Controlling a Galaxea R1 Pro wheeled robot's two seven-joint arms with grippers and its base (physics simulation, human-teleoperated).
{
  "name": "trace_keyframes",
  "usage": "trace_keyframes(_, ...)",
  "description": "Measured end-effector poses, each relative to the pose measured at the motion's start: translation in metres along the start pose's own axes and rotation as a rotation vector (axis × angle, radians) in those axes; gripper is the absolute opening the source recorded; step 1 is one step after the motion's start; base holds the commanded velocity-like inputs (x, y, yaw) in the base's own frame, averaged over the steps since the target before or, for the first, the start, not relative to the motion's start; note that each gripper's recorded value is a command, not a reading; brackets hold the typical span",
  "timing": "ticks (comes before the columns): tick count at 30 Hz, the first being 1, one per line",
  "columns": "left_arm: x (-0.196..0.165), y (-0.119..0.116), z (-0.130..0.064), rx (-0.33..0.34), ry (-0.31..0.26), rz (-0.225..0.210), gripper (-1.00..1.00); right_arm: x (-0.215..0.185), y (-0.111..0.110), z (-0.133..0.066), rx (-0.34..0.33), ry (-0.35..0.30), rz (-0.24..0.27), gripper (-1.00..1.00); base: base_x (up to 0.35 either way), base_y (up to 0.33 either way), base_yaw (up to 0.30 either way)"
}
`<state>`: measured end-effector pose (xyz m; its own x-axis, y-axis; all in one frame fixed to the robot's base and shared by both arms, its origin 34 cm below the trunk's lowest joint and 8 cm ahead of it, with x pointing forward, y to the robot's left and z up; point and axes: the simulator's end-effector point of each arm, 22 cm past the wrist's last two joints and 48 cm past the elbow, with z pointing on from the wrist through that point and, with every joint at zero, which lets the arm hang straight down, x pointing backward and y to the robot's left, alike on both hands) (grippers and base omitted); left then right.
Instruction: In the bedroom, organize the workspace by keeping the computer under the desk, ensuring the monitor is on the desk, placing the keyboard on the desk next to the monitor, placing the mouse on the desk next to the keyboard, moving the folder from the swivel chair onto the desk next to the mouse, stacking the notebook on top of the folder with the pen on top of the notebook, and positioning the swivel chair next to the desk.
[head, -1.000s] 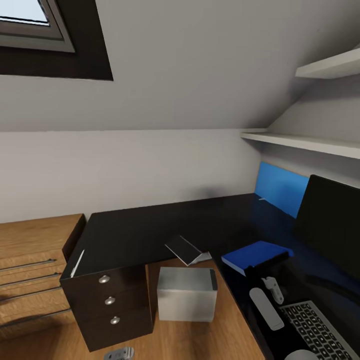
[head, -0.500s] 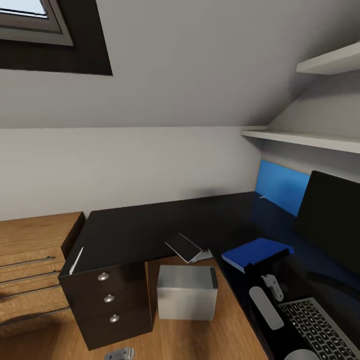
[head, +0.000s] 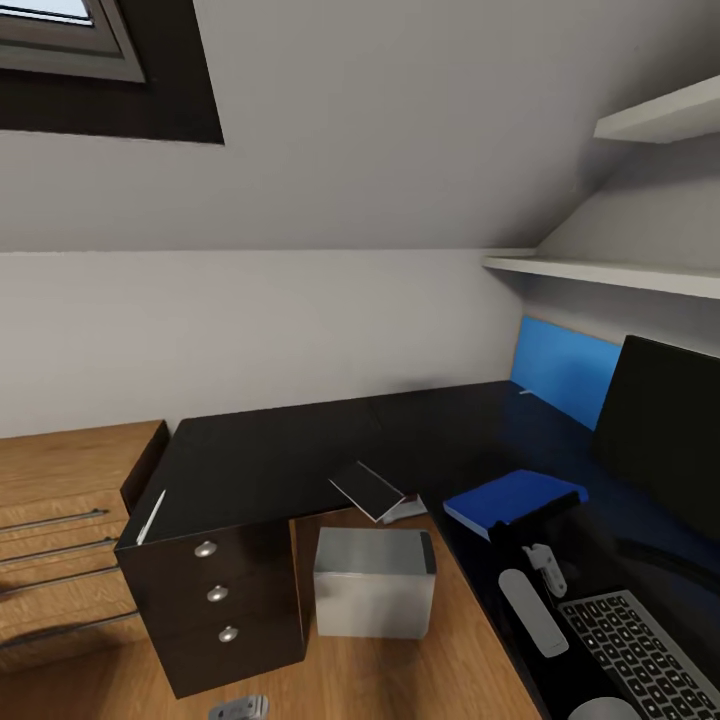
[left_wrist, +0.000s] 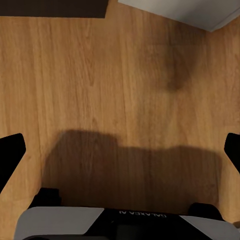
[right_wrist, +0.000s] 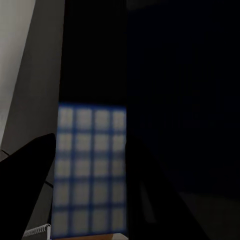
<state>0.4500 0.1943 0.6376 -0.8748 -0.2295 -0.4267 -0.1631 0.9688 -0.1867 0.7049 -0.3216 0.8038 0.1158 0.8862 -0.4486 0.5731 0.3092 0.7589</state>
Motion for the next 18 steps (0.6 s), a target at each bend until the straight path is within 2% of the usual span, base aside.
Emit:
trace_keyframes(13, 0.0004, 0.0002, 0.0002, 0.0, 0.001, -0.001, 1.0, 0.0, -0.0001, 0.0, 0.0, 0.0, 0.001, -1.0, 0.0, 0.0, 0.0)
trace_keyframes(18, -0.0029, -0.0014, -0.0067, -0.001, 0.0, 0.0, 1.0, -0.0014, 0.0005, -0.0028, 0.012, 0.005, -0.002, -1.0, 0.0, 0.0, 0.0)
